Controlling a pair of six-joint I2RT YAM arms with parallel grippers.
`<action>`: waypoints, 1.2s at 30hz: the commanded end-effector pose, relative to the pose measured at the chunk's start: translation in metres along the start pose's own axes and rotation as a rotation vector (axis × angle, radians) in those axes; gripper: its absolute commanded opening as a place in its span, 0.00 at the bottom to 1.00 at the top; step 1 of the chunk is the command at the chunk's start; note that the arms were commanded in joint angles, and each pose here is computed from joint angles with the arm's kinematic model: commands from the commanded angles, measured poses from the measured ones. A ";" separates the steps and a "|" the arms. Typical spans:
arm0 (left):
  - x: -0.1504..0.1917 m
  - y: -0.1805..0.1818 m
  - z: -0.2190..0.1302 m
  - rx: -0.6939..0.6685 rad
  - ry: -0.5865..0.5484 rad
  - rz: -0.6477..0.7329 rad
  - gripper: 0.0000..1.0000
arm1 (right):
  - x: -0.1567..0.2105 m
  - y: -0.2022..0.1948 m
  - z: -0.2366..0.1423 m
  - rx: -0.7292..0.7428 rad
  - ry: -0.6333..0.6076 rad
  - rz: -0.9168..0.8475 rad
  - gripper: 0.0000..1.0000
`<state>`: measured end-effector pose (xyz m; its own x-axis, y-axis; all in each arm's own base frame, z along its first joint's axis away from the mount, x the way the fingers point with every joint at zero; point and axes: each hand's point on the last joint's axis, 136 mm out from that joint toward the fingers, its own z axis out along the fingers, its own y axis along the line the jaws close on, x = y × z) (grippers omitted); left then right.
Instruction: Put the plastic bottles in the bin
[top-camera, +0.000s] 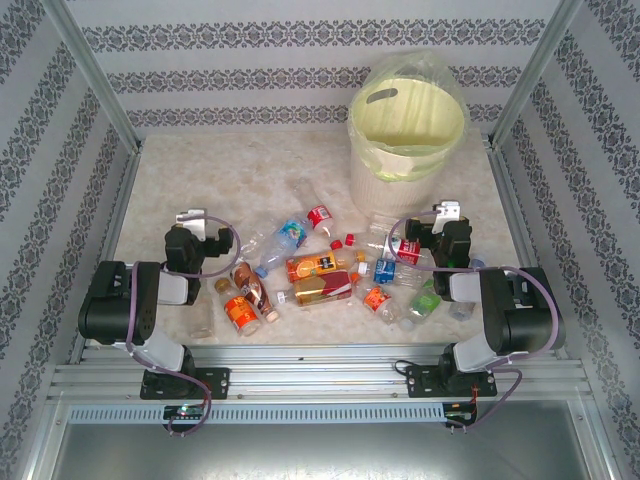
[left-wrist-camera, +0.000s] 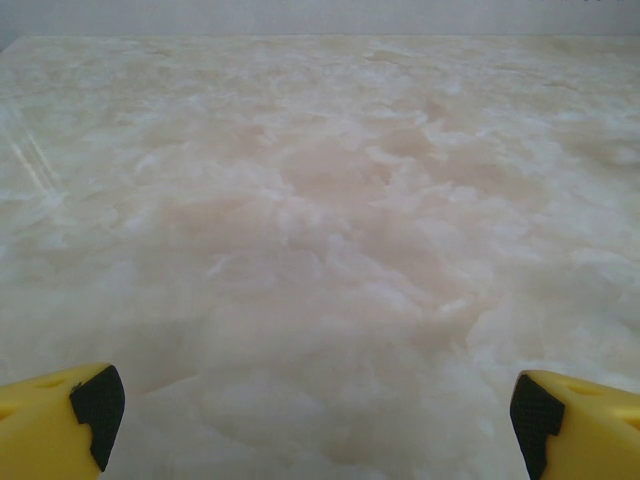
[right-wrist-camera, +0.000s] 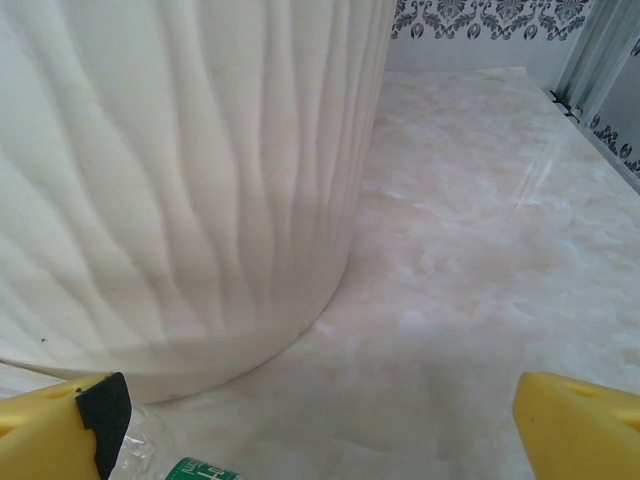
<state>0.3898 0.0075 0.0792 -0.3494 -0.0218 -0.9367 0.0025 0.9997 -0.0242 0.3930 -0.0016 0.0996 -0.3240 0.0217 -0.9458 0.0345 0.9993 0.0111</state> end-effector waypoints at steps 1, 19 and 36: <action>-0.021 0.003 -0.010 -0.009 -0.086 -0.011 1.00 | -0.012 -0.003 -0.006 0.009 -0.050 0.021 0.98; -0.106 -0.073 -0.058 0.110 0.045 -0.160 1.00 | -0.052 -0.036 -0.104 0.264 0.034 0.233 0.98; -0.178 -0.285 -0.145 0.952 0.320 0.012 1.00 | -0.012 -0.049 -0.186 0.429 0.462 0.435 0.98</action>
<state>0.3526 -0.2445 0.3071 -0.5296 0.0063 -0.8482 0.5947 0.7157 -0.3661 0.2426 -0.0410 0.1842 -0.5044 0.4621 -0.7294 0.5182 0.8377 0.1724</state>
